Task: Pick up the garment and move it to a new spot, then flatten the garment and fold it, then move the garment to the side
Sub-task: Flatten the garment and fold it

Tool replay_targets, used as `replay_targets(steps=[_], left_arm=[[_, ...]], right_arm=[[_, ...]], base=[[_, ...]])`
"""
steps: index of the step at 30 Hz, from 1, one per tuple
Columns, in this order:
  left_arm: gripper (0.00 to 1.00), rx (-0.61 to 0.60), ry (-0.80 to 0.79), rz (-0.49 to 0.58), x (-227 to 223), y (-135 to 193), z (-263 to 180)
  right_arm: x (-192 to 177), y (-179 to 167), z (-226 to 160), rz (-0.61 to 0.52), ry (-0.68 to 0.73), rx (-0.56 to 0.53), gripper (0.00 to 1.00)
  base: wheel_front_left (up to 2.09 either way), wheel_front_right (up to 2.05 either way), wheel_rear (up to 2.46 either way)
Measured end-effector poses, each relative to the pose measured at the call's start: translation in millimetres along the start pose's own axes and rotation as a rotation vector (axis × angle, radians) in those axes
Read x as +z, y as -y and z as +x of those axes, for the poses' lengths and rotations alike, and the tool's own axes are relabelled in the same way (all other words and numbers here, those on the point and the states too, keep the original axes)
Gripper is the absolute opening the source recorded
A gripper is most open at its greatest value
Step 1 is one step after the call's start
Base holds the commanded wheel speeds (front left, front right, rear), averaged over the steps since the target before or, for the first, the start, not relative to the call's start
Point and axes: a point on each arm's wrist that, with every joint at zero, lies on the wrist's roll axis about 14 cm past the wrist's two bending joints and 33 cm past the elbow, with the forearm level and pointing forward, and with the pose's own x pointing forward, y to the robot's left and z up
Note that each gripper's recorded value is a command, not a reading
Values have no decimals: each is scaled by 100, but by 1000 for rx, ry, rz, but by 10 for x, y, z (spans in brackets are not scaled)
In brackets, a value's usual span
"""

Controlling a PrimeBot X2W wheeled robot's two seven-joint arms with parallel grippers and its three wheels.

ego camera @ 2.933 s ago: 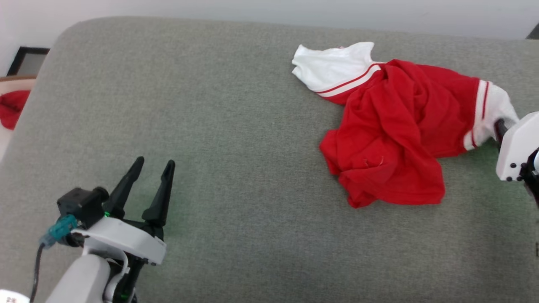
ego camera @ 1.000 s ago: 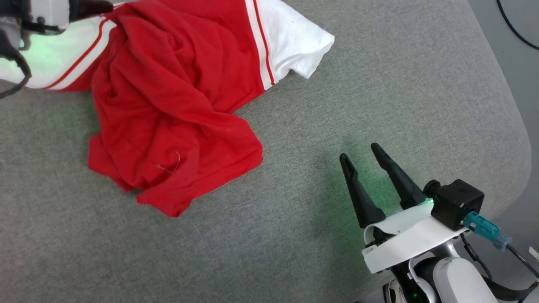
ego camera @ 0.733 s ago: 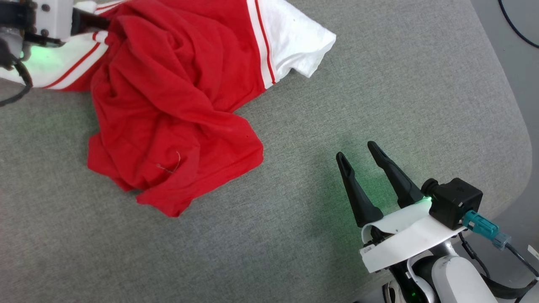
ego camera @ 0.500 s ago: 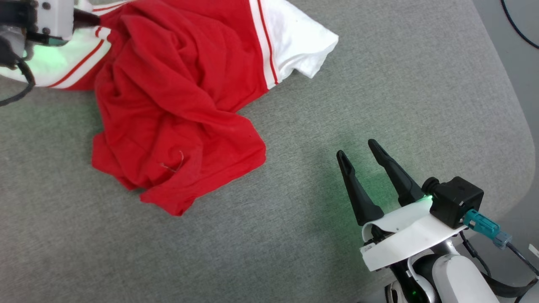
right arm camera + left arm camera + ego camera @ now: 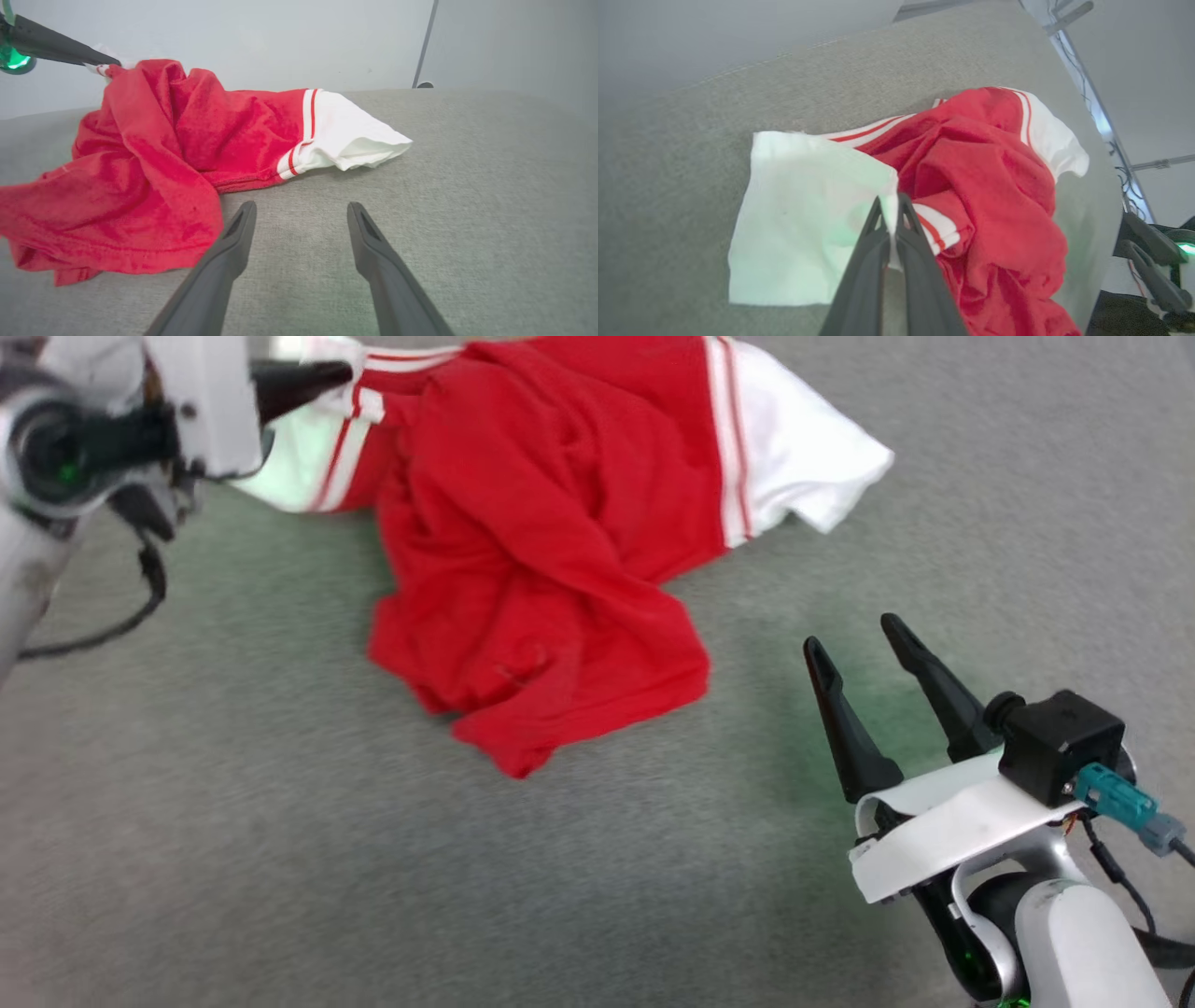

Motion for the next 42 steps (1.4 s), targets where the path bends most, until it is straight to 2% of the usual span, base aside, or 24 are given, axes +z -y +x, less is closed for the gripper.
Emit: replay_targets(steps=[7,12,16,23,26,31,32,34,35,36,37,38,39,40,41,42], left_arm=[[0,-14,140,-47,-183,41,-568],[0,80,225,-30,-402,-124,-941],[0,130,295,-56,-569,-213,-1191],[0,163,347,-206,-965,-301,-1377],[0,219,356,-248,-1140,-465,-1431],[10,266,514,-455,-1174,-701,-1502],[8,280,522,-501,-1243,-752,-1508],[10,313,509,-529,-1403,-823,-1508],[8,328,513,-548,-1452,-858,-1514],[0,337,512,-562,-1495,-878,-1515],[0,345,506,-560,-1537,-881,-1507],[9,346,501,-551,-1567,-863,-1489],[39,345,496,-542,-1591,-838,-1468],[95,344,475,-512,-1638,-802,-1439],[100,342,451,-481,-1694,-760,-1408],[100,340,442,-480,-1737,-734,-1389]], right_arm=[[201,-299,115,-16,27,90,100],[337,-472,97,-22,48,136,100],[417,-553,37,-25,62,156,100],[526,-665,-9,-35,79,185,100],[555,-691,-18,-37,82,192,100],[571,-653,-34,-45,84,180,100],[577,-646,-40,-46,85,177,100],[583,-634,-55,-46,85,173,100],[571,-623,-65,-46,81,170,100],[562,-617,-73,-45,77,168,100],[564,-613,-78,-45,77,166,100],[573,-609,-84,-46,79,165,100],[584,-609,-89,-46,82,165,100],[595,-605,-93,-46,85,163,100],[595,-600,-94,-47,81,162,100],[605,-601,-96,-47,83,162,100]], base=[[0,0,0],[0,0,0],[0,0,0],[0,0,0],[0,0,0],[0,0,0],[0,0,0],[0,0,0],[0,0,0],[0,0,0],[0,0,0],[0,0,0],[0,0,0],[0,0,0],[0,0,0],[0,0,0]])
